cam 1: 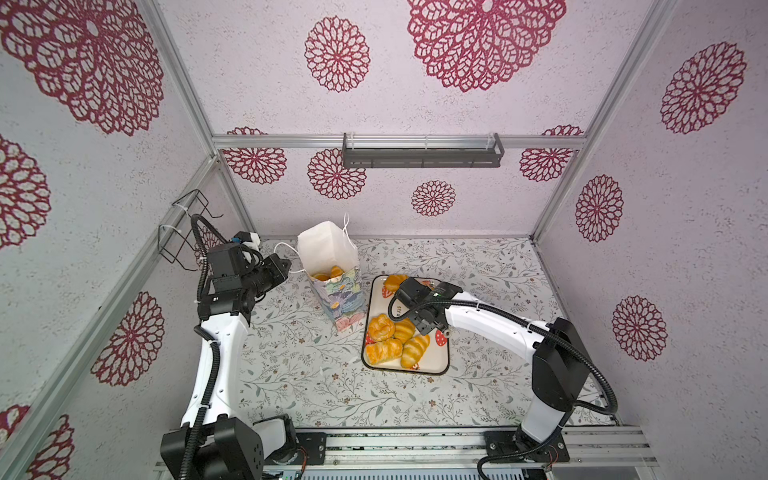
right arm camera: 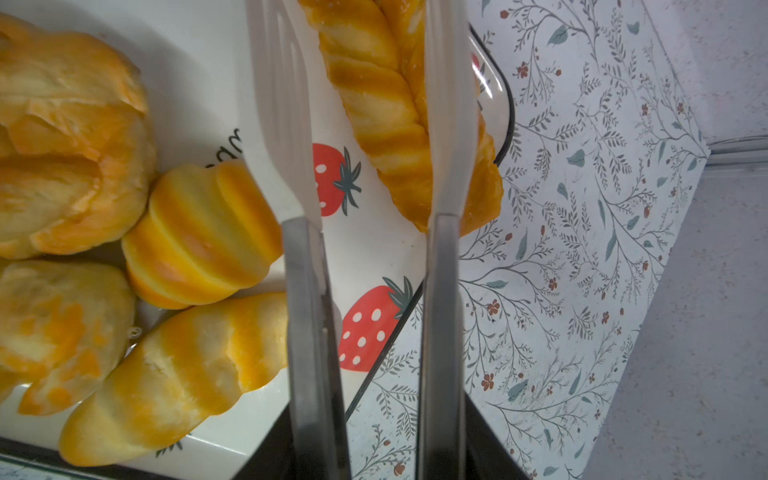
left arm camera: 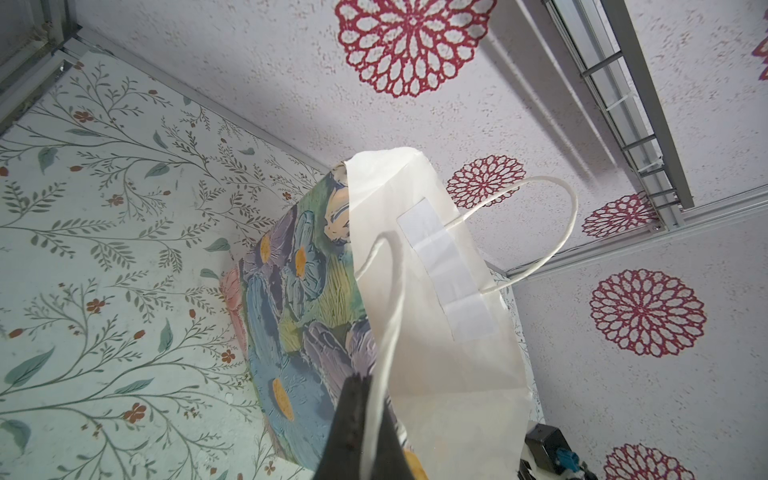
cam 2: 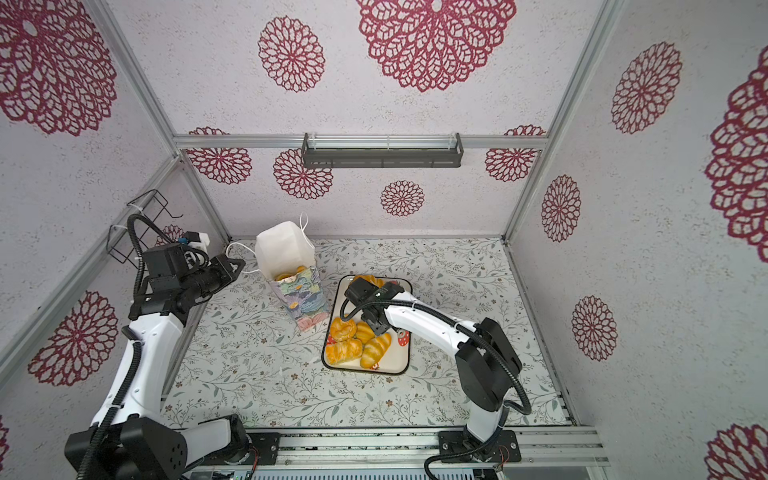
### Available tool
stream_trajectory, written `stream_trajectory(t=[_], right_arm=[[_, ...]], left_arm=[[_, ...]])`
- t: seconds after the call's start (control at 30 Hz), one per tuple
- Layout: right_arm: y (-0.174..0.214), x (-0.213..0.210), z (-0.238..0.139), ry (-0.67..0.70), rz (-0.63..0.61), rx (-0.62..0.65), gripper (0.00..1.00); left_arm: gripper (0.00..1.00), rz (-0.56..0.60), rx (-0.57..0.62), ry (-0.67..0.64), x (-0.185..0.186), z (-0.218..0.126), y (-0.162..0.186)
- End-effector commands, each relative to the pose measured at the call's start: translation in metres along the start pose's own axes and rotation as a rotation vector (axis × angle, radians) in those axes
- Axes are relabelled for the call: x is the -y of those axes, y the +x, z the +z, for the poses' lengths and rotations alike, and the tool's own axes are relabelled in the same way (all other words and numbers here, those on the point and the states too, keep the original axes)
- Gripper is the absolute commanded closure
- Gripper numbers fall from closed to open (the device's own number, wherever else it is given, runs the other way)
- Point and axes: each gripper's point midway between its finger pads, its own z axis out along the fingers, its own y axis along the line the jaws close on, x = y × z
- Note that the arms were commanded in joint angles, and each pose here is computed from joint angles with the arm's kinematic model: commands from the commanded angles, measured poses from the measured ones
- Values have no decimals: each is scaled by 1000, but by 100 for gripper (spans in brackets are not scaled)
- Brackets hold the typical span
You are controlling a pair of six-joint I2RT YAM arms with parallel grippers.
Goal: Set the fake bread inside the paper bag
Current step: 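Lower the tongs onto the long twisted bread and pinch it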
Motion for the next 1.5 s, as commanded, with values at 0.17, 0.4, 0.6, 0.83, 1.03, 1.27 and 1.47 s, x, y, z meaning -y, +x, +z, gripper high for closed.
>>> stream_trajectory(t=[0.17,0.4,0.6,0.83,1.03,1.27,1.47], right_arm=[[-1,4,1,48,-16,10,55],[0,3,8,64,-33,-2,55],[2,5,14,102,-48,-12,57],[1,5,22,131,-67,-27,57],[1,2,26,129,-78,-35,57],[1,4,33,161,-100,-47,57],[0,3,32,161,-101,-46,67]], left_arm=[[100,5,17,0,-1,-4,-2],[100,5,16,0,-1,-3,-2],[100,5,16,-1,-2,-3,-1],[100,5,16,-1,-2,-3,-1],[100,5,16,-1,-2,-3,-1],[100,4,13,-1,-2,-3,-1],[100,3,14,-4,-3,-3,-1]])
